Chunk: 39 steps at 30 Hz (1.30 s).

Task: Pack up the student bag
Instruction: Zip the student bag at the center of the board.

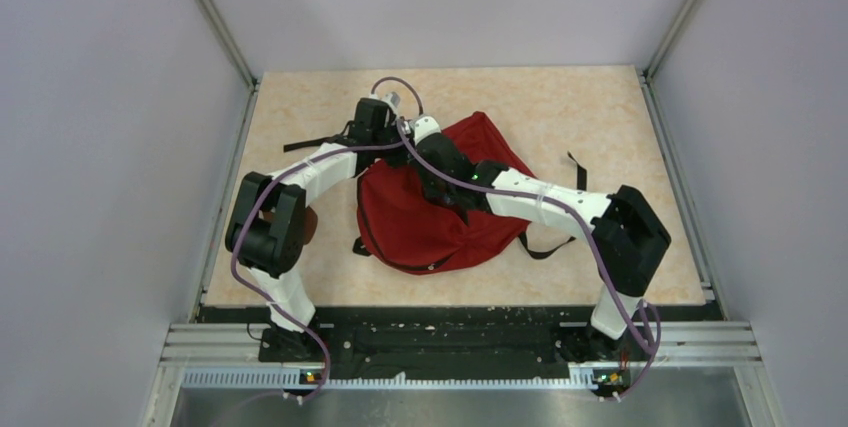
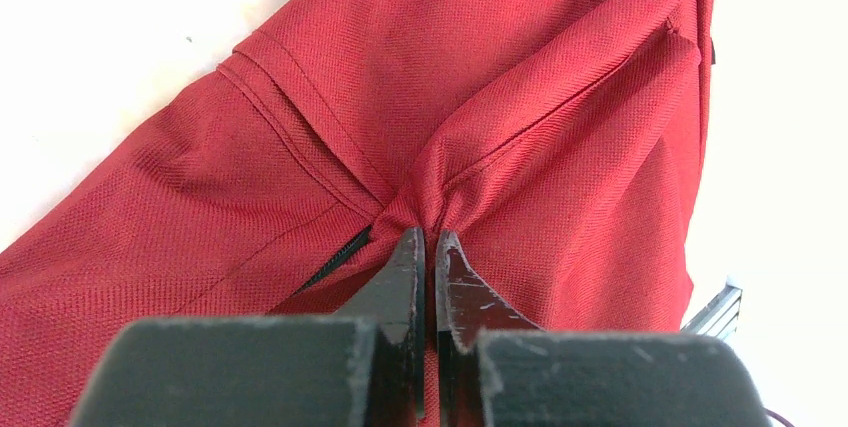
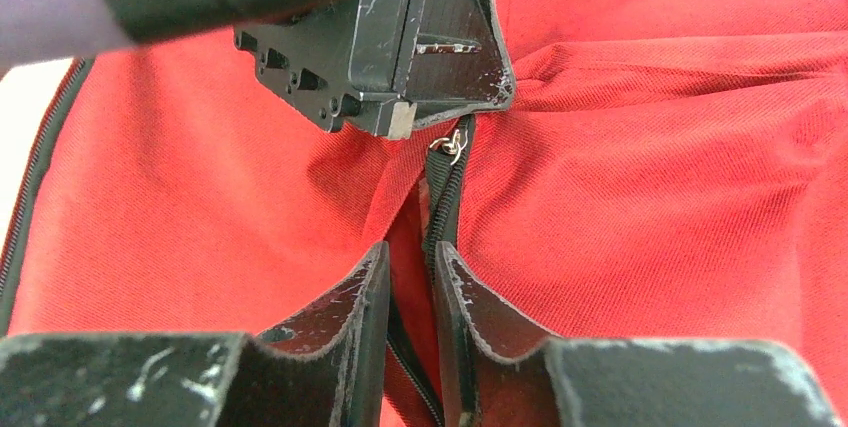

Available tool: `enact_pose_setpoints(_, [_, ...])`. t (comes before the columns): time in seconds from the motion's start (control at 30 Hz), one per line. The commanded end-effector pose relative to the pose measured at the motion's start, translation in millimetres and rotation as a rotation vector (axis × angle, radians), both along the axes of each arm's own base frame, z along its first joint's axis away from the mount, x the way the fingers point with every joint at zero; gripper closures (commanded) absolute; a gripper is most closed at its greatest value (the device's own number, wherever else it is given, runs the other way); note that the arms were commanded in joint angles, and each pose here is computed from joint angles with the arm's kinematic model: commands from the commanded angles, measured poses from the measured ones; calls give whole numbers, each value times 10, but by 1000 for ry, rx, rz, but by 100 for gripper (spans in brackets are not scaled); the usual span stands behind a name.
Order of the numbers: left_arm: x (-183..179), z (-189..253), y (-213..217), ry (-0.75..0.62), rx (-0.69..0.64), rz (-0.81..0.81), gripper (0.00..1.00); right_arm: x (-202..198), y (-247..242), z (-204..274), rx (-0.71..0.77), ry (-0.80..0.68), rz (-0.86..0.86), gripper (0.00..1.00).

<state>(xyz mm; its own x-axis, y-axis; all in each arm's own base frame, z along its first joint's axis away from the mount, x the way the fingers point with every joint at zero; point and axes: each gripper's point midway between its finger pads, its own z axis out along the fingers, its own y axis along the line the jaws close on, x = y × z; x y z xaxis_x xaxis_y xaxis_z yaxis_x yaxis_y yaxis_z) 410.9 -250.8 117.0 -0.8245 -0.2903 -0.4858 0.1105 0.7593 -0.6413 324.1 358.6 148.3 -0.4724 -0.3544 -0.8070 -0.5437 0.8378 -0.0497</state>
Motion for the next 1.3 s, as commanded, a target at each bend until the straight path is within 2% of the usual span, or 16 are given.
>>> enact_pose_setpoints(0.0, [82, 328, -28, -102, -50, 3, 100, -39, 163, 233, 135, 4, -25, 77])
enact_pose_setpoints(0.13, [79, 332, -10, -105, -42, 7, 100, -122, 178, 338, 205, 19, -16, 77])
enact_pose_setpoints(0.33, [81, 339, -26, -105, -48, 3, 100, -194, 139, 220, 193, 54, -17, 76])
enact_pose_setpoints(0.6, [70, 333, -8, -105, -43, 5, 100, 7, -62, 115, 136, 15, -140, 74])
enact_pose_setpoints(1.03, [75, 381, -19, -113, -48, 3, 100, 232, 10, 32, 124, 2, -133, 72])
enact_pose_setpoints(1.27, [76, 375, -18, -111, -47, 3, 100, 381, -21, -2, 79, -47, -154, 75])
